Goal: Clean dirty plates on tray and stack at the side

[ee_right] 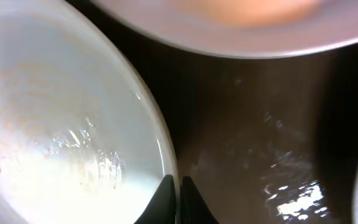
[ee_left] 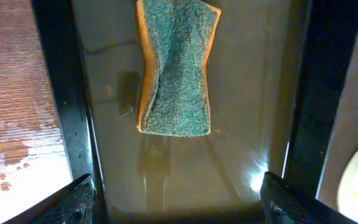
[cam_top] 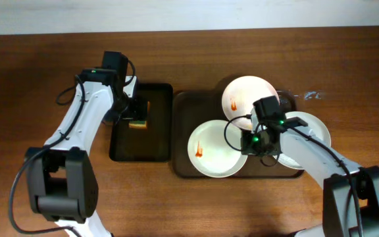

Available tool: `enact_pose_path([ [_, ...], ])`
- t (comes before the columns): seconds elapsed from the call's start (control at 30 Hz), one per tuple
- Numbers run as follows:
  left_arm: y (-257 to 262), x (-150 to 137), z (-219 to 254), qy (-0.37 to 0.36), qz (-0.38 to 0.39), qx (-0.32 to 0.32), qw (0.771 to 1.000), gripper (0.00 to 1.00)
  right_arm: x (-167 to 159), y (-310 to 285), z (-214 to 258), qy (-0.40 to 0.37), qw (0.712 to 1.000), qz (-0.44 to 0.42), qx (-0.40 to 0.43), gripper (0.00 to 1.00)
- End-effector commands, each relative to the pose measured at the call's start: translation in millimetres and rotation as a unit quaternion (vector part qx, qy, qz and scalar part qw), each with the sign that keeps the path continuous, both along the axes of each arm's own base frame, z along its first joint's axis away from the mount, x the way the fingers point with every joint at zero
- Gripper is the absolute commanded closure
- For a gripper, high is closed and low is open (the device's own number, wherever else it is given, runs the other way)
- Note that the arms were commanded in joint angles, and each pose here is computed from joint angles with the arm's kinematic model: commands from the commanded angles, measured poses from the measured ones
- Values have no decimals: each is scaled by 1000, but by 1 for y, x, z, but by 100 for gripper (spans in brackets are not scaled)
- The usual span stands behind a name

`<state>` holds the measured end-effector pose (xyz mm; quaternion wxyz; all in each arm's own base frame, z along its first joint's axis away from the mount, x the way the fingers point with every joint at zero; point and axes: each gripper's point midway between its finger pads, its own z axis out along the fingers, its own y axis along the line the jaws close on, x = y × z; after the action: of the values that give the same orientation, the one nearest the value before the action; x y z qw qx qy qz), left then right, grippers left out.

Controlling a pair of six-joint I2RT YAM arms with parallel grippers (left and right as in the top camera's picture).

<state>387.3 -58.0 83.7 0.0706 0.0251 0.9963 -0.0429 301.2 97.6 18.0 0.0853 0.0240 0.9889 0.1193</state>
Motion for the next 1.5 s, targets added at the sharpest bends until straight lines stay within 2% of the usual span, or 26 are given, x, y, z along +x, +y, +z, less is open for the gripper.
enact_pose_path([
  [0.0, 0, 5, 2, -7, -8, 3, 1000, 14, 13, -7, 3, -18, 1000, -2, -5, 96],
  [0.07, 0, 5, 1, -7, -8, 3, 1000, 14, 16, -6, 3, -25, 1000, -1, -4, 95],
  [0.1, 0, 4, 1, -6, -8, 3, 1000, 14, 13, -6, 3, -20, 1000, -1, -5, 81],
  [0.13, 0, 4, 0, -5, -8, 3, 1000, 14, 10, -7, 2, -13, 1000, -2, -8, 73],
  [0.17, 0, 3, 0, -4, -8, 4, 1000, 14, 8, -9, 1, -8, 1000, -2, -11, 69],
  [0.27, 0, 3, 0, -4, -8, 4, 1000, 14, 5, -9, 0, -2, 1000, -2, -12, 64],
  [0.4, 0, 2, -2, -1, -8, 4, 1000, 14, 13, -8, 2, -18, 1000, -3, -9, 62],
  [0.57, 0, 2, -2, 0, -8, 4, 1000, 13, -6, -11, -8, 12, 1000, -2, -15, 64],
  [0.73, 0, 2, -15, 10, -8, 5, 1000, 9, 5, -9, -6, -9, 1000, -2, -10, 61],
  [0.8, 0, 2, -31, 20, -7, 6, 1000, 9, 5, -9, -6, -9, 1000, -2, -10, 49],
  [0.83, -1, 2, -39, 25, -5, 4, 1000, 9, 5, -9, -6, -9, 1000, -2, -10, 39],
  [0.87, -4, 6, -45, 23, -7, 0, 1000, 9, 5, -9, -6, -9, 1000, -2, -11, 22],
  [0.9, -6, 11, -48, 16, -9, -1, 1000, 11, 5, -9, -6, -9, 1000, -2, -11, 17],
  [0.93, -8, 17, -51, 6, -10, -2, 1000, 13, 5, -9, -6, -9, 1000, -2, -10, 5],
  [0.97, -9, 20, -54, 1, -11, -4, 1000, 16, 5, -9, -6, -9, 1000, -2, -10, 2],
  [1.0, -11, 21, -58, 3, -13, -4, 1000, 21, 5, -9, -6, -10, 1000, -2, -10, 2],
  [1.3, -29, 6, -94, 50, -37, 4, 998, 20, 5, -9, -6, -10, 1000, -2, -11, 2],
  [1.33, -29, 5, -97, 54, -37, 4, 998, 24, 5, -9, -6, -10, 1000, -2, -11, 1],
  [1.37, -29, 5, -97, 55, -37, 4, 998, 43, 5, -9, -6, -10, 1000, -2, -11, 2],
  [1.43, -28, 5, -97, 54, -37, 4, 998, 70, 5, -9, -6, -10, 1000, -2, -11, 2],
  [1.47, -28, 5, -97, 55, -37, 4, 998, 100, 5, -9, -6, -10, 1000, -2, -11, 2],
])
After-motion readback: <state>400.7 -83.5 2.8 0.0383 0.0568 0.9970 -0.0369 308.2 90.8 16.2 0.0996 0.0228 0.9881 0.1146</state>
